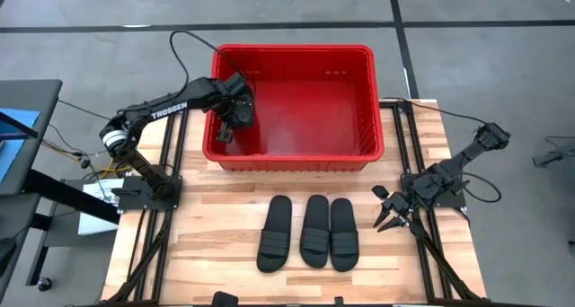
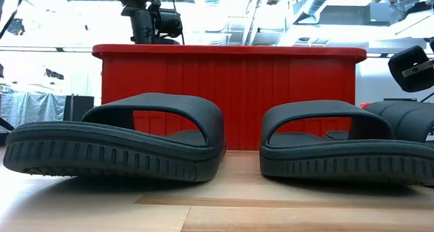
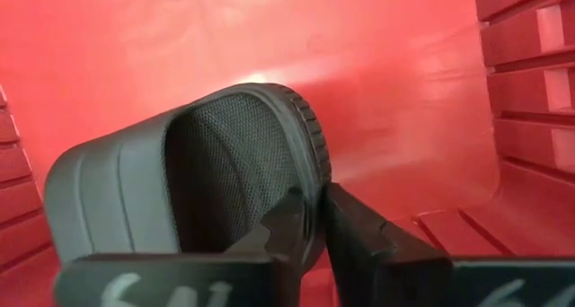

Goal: Pick and place slides into bin
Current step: Put the left black slide into the red bin

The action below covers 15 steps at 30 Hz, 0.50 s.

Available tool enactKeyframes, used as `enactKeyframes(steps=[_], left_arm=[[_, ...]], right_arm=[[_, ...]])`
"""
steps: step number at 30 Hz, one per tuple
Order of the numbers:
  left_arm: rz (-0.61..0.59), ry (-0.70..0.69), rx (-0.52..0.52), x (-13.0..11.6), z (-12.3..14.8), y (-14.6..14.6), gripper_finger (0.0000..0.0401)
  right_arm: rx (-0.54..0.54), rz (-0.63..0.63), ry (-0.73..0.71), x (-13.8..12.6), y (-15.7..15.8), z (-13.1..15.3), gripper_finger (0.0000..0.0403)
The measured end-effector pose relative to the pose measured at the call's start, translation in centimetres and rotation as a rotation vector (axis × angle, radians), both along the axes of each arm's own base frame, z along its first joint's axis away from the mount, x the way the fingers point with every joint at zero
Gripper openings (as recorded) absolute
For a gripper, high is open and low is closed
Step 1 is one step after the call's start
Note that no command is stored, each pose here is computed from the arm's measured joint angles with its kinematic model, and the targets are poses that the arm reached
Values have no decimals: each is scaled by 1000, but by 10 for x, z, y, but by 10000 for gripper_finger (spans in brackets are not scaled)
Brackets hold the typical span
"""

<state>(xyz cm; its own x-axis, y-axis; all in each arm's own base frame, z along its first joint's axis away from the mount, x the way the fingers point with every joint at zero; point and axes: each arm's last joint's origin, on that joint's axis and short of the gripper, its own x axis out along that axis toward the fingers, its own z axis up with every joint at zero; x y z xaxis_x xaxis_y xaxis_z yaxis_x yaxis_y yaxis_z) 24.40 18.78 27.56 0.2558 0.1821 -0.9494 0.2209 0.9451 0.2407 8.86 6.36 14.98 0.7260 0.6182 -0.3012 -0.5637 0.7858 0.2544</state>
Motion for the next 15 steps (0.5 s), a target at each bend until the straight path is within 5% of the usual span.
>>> enactKeyframes(steps=[15], left_arm=[[14,-5,0,0,0,0,74]], right_arm=[[0,-1,1,0,0,0,66]])
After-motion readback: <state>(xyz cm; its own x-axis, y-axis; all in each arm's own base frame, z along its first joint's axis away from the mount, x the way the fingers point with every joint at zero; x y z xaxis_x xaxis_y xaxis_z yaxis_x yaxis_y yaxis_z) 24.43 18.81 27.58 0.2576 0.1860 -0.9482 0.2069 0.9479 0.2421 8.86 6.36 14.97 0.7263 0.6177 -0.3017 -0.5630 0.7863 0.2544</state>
